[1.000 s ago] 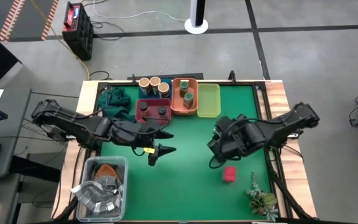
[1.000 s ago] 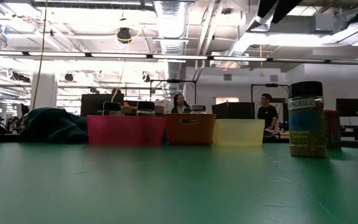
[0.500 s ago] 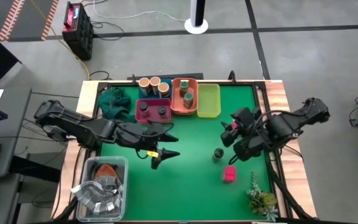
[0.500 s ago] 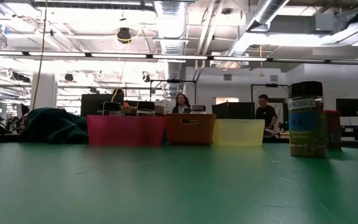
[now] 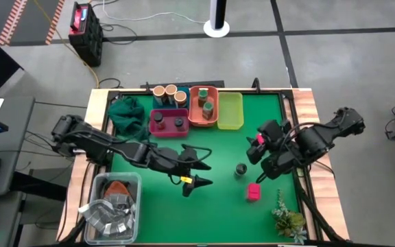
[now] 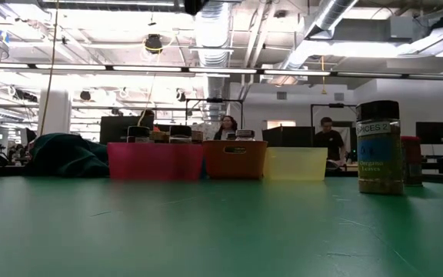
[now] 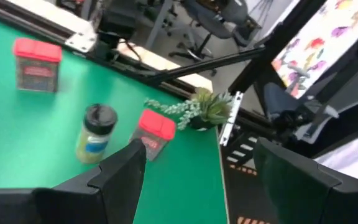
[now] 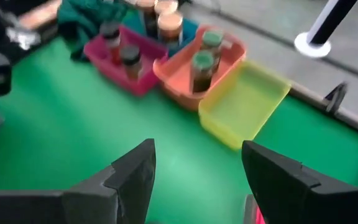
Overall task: Sort spices by type
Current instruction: Put the black seasoning bottle into the red bin
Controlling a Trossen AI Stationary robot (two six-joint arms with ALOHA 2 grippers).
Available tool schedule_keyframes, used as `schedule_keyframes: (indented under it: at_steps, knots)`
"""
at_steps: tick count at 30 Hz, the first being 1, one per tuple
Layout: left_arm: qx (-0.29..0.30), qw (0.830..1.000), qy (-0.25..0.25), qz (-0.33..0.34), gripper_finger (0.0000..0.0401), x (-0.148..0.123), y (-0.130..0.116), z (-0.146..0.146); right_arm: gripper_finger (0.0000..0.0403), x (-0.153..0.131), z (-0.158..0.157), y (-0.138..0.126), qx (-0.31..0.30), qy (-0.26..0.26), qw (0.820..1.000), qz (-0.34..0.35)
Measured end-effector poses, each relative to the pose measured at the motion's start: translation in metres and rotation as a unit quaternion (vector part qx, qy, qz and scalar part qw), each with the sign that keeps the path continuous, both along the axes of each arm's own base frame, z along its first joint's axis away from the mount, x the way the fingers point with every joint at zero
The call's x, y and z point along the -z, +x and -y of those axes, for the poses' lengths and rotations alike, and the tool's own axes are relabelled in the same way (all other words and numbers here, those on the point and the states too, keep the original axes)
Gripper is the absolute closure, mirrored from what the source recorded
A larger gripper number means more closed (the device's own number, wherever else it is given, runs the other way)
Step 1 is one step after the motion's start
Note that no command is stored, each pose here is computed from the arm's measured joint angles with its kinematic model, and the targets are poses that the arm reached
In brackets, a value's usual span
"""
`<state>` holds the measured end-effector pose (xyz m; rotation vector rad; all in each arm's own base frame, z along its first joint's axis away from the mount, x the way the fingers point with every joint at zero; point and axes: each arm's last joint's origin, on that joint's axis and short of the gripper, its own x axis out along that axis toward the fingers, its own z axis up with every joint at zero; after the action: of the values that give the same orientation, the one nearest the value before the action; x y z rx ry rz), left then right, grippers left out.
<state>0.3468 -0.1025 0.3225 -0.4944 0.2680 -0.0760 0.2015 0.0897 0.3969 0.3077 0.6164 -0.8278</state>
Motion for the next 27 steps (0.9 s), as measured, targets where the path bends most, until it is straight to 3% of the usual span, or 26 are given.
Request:
schedule_keyframes:
  at_steps: [6, 11, 21, 27]
  knots:
    - [0.014, 1.000, 0.003, -0.011, 0.0118, 0.014, 0.010, 0.004, 0.0137, 0.030, -0.020, 0.004, -0.043, 0.070, 0.996, -0.041]
    - [0.008, 1.000, 0.014, -0.007, 0.0118, 0.014, 0.011, 0.002, 0.0137, 0.060, -0.033, 0.004, -0.031, 0.112, 0.992, -0.043]
    - [-0.019, 0.999, 0.024, -0.018, 0.0118, 0.016, 0.014, -0.012, 0.0137, 0.100, -0.034, -0.015, 0.100, 0.206, 0.966, -0.120]
    - [-0.037, 0.995, 0.083, -0.044, 0.0118, 0.022, 0.012, -0.014, 0.0137, 0.113, -0.030, -0.018, 0.162, 0.234, 0.948, -0.143]
